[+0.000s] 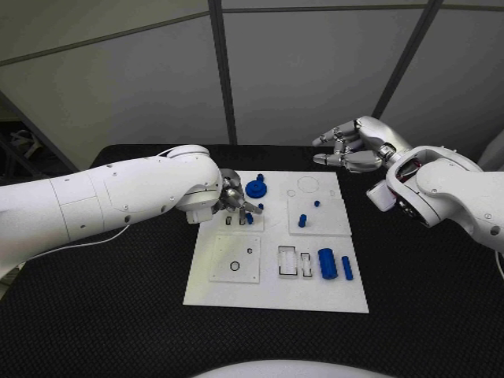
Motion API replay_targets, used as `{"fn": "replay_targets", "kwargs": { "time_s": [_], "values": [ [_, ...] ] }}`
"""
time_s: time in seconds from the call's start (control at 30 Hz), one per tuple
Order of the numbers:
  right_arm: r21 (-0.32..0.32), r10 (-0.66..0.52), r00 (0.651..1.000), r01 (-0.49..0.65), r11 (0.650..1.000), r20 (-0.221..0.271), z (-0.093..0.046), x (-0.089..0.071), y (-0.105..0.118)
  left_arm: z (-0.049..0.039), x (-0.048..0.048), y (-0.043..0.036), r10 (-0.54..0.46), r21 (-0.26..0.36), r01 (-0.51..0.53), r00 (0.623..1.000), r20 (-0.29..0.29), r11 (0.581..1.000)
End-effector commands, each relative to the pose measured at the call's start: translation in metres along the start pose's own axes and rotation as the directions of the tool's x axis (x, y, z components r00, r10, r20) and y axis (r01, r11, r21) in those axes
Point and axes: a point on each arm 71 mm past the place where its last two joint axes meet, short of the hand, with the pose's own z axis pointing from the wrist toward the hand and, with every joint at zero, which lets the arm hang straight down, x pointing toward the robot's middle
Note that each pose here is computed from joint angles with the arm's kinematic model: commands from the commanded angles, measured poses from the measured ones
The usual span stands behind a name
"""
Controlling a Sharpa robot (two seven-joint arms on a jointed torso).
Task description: Assemble the parts on the task board
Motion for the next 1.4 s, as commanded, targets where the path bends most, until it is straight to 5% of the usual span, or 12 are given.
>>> {"fn": "replay_targets", "kwargs": {
  "time_s": [0.03, 1.03, 1.4],
  "values": [
    [-0.006, -0.005, 1.0, 0.005, 1.0, 0.001, 0.0007, -0.0004, 0.0015, 0.0, -0.0001, -0.0009, 0.016, 0.001, -0.016, 1.0, -0.007, 1.0],
    [-0.004, -0.017, 1.0, 0.017, 1.0, -0.008, 0.0027, 0.0013, 0.0013, 0.0003, 0.0018, -0.0056, 0.022, 0.034, -0.021, 1.0, -0.014, 0.999],
    [-0.001, -0.02, 1.0, 0.02, 1.0, -0.011, 0.0033, 0.0016, 0.0008, -0.002, 0.0011, -0.0001, -0.022, 0.043, 0.023, 1.0, -0.018, 0.999]
  ]
}}
